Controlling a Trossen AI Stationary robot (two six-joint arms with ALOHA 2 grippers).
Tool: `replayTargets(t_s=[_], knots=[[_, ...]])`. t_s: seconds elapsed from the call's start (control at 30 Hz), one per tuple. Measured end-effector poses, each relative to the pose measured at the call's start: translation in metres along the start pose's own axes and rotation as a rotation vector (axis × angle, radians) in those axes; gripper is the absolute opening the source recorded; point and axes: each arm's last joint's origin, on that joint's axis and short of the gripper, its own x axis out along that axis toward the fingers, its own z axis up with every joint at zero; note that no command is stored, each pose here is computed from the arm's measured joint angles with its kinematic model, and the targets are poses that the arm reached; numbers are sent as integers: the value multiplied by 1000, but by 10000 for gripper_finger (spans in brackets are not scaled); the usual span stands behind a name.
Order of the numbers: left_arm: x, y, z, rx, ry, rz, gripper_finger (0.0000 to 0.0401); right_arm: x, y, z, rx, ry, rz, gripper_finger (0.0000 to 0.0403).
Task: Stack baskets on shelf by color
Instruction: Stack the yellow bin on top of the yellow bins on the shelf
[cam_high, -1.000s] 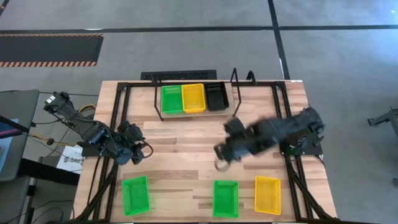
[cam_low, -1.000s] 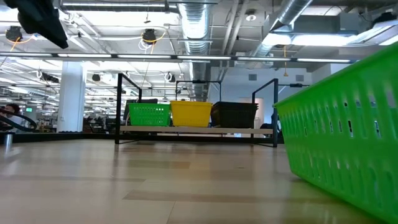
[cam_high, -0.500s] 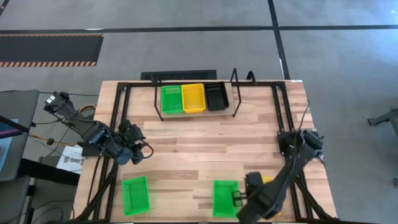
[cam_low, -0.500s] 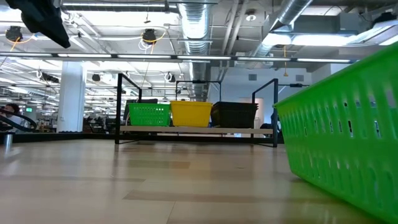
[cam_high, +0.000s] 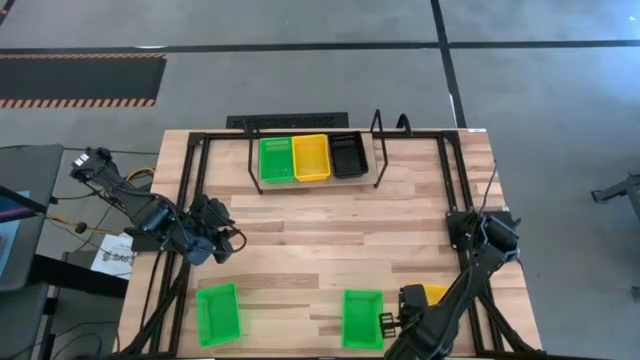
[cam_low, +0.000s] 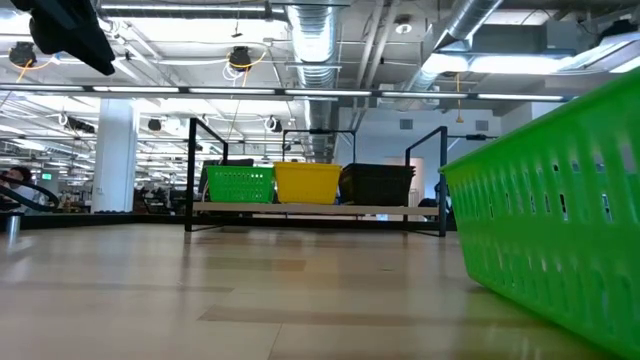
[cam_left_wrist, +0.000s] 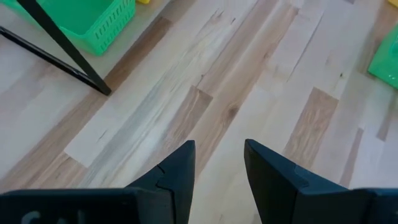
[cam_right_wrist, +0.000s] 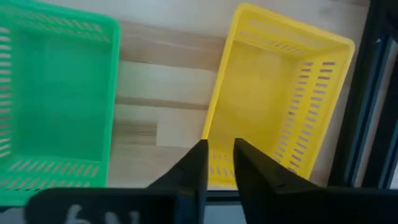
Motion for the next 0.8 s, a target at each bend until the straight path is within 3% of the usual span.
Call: replayTargets(t_s=[0.33, 0.63, 0.8], knots=[[0, 0, 0, 41, -1, -4, 125, 32, -1, -2, 85, 73, -147, 190], [0, 0, 0, 109, 2, -6, 125, 67, 29, 11, 161, 181, -57, 193], [0, -1, 0, 155, 7, -9, 125, 80, 30, 18, 182, 166, -78, 193]])
